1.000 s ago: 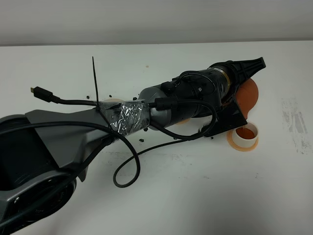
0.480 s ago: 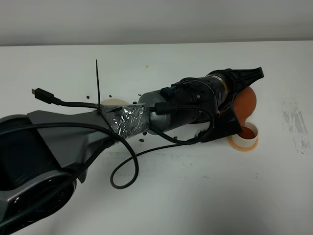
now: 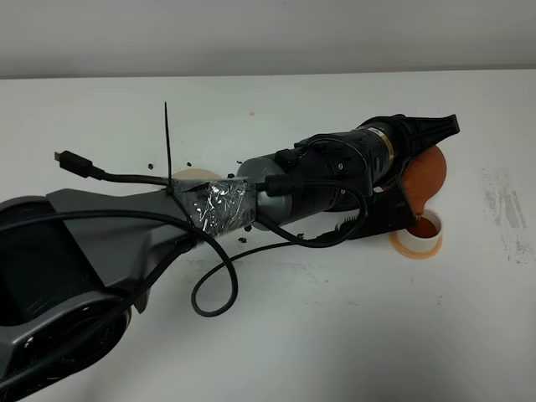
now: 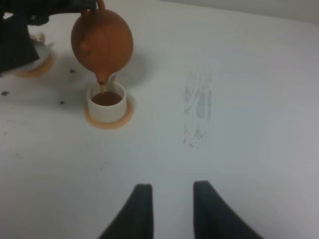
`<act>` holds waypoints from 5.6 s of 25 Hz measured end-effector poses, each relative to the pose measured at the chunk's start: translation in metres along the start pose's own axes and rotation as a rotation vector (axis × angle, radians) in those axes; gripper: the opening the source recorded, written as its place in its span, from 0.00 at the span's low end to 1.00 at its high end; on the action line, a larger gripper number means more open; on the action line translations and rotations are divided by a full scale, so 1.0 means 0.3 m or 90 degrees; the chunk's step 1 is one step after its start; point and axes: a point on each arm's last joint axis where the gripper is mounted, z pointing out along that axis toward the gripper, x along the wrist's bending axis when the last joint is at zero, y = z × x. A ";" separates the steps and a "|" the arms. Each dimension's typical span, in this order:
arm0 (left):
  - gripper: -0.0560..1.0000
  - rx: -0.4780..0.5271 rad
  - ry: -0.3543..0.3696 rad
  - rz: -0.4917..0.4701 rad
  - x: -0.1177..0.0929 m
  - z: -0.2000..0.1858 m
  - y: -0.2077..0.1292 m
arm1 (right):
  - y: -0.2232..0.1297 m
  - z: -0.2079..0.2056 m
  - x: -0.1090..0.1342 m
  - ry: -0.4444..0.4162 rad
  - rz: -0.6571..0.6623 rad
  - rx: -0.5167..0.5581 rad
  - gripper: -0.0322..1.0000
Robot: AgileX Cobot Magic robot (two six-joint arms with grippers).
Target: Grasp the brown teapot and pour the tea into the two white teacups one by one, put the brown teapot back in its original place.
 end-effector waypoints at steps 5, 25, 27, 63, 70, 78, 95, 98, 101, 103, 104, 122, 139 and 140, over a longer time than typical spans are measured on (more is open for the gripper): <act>0.17 0.004 0.022 0.024 0.011 0.000 -0.002 | 0.000 0.000 0.000 0.000 0.000 0.000 0.25; 0.17 0.007 0.053 0.063 0.023 0.000 0.002 | 0.000 0.000 0.000 0.000 0.000 0.000 0.25; 0.17 0.007 0.056 0.068 0.024 0.000 0.001 | 0.000 0.000 0.000 0.000 0.000 0.000 0.25; 0.17 -0.003 0.018 -0.021 0.015 -0.021 -0.013 | 0.000 0.000 0.000 0.000 0.000 0.000 0.25; 0.17 -0.015 -0.032 -0.171 0.029 -0.110 -0.072 | 0.000 0.000 0.000 0.000 0.000 0.000 0.25; 0.17 -0.061 -0.079 -0.434 0.000 -0.219 -0.091 | 0.000 0.000 0.000 0.000 0.000 0.000 0.25; 0.17 -0.069 -0.389 -0.952 -0.243 -0.330 0.012 | 0.000 0.000 0.000 0.000 0.000 0.000 0.25; 0.17 -0.064 -0.417 -0.972 -0.254 -0.329 0.027 | 0.000 0.000 0.000 0.000 0.000 0.000 0.25; 0.17 -0.058 -0.450 -0.986 -0.272 -0.312 0.051 | 0.000 0.000 0.000 0.000 0.000 0.000 0.25; 0.17 -0.058 -0.475 -0.989 -0.287 -0.289 0.077 | 0.000 0.000 0.000 0.000 0.000 0.000 0.25; 0.17 -0.057 -0.482 -0.989 -0.294 -0.281 0.086 | 0.000 0.000 0.000 0.000 0.000 0.000 0.25; 0.17 -0.025 -0.430 -1.063 -0.317 -0.363 -0.057 | 0.000 0.000 0.000 0.000 0.000 0.000 0.25; 0.17 0.197 -0.510 -1.366 -0.684 -0.412 -0.238 | 0.000 0.000 0.000 0.000 0.000 0.000 0.25; 0.17 0.204 -0.516 -1.373 -0.698 -0.414 -0.238 | 0.000 0.000 0.000 0.000 0.000 0.000 0.25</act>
